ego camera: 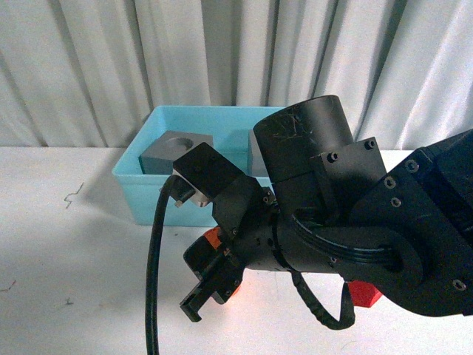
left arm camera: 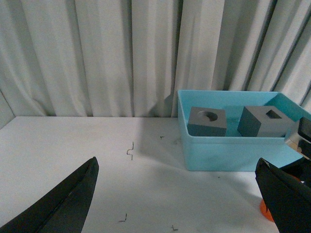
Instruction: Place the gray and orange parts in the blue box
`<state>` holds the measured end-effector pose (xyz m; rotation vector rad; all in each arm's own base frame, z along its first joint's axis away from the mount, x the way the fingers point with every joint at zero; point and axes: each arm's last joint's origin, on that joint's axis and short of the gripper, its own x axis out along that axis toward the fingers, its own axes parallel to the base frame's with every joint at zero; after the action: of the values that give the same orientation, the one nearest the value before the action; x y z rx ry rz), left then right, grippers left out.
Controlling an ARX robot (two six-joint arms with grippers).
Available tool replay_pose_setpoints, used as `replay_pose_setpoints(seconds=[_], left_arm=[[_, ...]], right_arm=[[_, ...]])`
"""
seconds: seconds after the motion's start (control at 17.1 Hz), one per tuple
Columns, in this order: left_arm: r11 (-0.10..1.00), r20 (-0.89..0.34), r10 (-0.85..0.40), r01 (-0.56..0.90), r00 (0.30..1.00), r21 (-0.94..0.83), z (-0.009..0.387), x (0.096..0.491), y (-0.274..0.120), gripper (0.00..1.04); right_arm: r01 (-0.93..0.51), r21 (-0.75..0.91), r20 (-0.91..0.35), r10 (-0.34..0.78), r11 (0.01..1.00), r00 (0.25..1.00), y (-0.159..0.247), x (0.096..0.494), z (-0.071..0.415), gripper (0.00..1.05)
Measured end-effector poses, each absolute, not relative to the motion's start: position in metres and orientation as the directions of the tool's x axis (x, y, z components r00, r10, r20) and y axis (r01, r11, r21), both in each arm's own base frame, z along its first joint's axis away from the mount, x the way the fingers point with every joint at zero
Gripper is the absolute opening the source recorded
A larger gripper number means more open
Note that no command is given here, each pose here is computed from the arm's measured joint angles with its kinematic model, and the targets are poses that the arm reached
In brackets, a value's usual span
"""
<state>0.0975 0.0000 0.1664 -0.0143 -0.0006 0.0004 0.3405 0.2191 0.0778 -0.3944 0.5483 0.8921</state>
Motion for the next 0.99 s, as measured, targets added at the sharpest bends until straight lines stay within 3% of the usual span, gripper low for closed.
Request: replay_pose_setpoints(seconds=[0.12,0.29,0.47,0.64,0.82,0.99], left_arm=[[1.0,0.001,0.001,-0.001,1.0,-0.014,0.166,0.097,0.0,0.98],[1.0,0.001,0.001,-0.001,1.0,-0.014,0.166,0.097,0.0,0.98],[1.0,0.001,0.0,0.0,1.0,-0.014,0.166,0.097,0.0,0.98],[1.0,0.001,0.001,-0.001,1.0,-0.014,0.166,0.097,0.0,0.98],[1.0,0.001,0.001,-0.001,1.0,-0.014,0.166,0.097,0.0,0.98],[1.0,0.001,0.001,-0.001,1.0,-0.014,0.166,0.097,0.0,0.98]], right_arm=[[-0.806,-0.084,-0.573,0.633,0.586,0.52,0.213,0.327,0.089,0.47],[-0.753,-0.067,-0.353,0.69,0.655,0.632,0.191,0.305,0.168,0.47],[-0.644,-0.11,-0.16,0.626,0.757,0.763,0.165,0.323,0.234,0.47],[-0.597,-0.072,-0.233,0.569,0.799,0.789,0.179,0.363,0.219,0.47],[-0.57,-0.049,-0.208,0.55,0.82,0.809,0.215,0.396,0.225,0.47],[-0.496,-0.03,-0.301,0.465,0.868,0.833,0.225,0.419,0.196,0.47]])
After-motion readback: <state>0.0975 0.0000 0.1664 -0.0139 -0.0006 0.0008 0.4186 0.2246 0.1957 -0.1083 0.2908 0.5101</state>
